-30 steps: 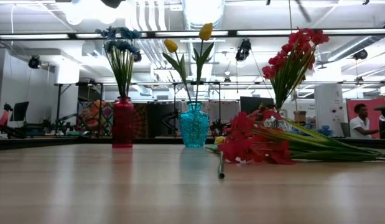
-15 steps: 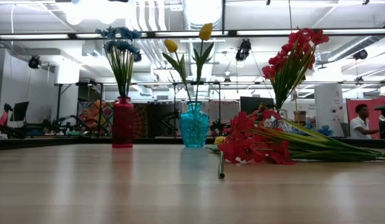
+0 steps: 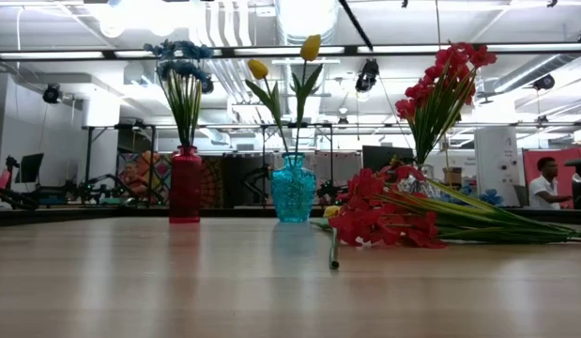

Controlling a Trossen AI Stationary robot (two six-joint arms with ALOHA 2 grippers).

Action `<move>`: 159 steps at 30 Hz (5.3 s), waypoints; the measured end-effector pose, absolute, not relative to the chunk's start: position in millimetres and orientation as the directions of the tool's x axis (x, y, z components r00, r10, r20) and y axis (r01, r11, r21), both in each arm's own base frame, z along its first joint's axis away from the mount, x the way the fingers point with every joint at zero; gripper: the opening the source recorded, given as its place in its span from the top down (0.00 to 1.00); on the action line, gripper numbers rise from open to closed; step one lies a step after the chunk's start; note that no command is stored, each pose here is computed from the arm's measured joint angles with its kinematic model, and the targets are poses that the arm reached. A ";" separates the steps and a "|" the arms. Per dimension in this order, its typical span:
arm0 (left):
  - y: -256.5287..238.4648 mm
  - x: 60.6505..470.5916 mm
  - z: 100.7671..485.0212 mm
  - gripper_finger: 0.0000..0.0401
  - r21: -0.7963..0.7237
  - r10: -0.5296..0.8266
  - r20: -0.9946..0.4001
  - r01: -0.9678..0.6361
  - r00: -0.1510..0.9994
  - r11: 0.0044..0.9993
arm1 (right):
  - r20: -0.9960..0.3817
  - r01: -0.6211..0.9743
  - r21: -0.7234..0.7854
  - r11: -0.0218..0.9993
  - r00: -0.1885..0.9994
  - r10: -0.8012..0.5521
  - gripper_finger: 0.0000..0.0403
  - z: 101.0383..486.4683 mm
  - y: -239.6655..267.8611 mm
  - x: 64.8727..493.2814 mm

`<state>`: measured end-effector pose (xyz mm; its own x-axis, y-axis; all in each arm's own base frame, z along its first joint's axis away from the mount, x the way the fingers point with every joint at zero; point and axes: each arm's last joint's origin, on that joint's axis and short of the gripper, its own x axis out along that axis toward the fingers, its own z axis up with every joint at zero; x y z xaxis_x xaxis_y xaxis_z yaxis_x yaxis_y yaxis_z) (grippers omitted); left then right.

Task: Sort flowers into vase by color
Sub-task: Put the bottom blue flower into the red vase

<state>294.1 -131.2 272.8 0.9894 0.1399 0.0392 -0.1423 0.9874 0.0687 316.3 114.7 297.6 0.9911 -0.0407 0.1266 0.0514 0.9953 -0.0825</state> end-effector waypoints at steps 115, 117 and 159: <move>-103.6 205.2 360.2 0.96 0.191 0.572 0.074 -0.574 0.817 0.796 | -0.126 0.151 -0.066 0.986 0.979 -0.158 0.52 340.3 97.9 294.0; -95.8 193.7 364.0 0.96 0.194 0.571 0.058 -0.570 0.819 0.798 | -0.150 0.151 -0.066 0.986 0.976 -0.160 0.52 341.3 96.0 289.2; -14.1 182.9 315.7 0.99 0.232 0.742 -0.136 -0.707 0.656 0.668 | -0.258 0.260 -0.075 0.963 0.928 -0.270 0.51 299.5 72.7 327.4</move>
<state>182.9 -14.1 315.7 0.6563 0.7422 -0.1358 -0.7074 0.6678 0.2316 327.4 72.7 299.5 0.9275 -0.2702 -0.2582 0.2596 0.9628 -0.0752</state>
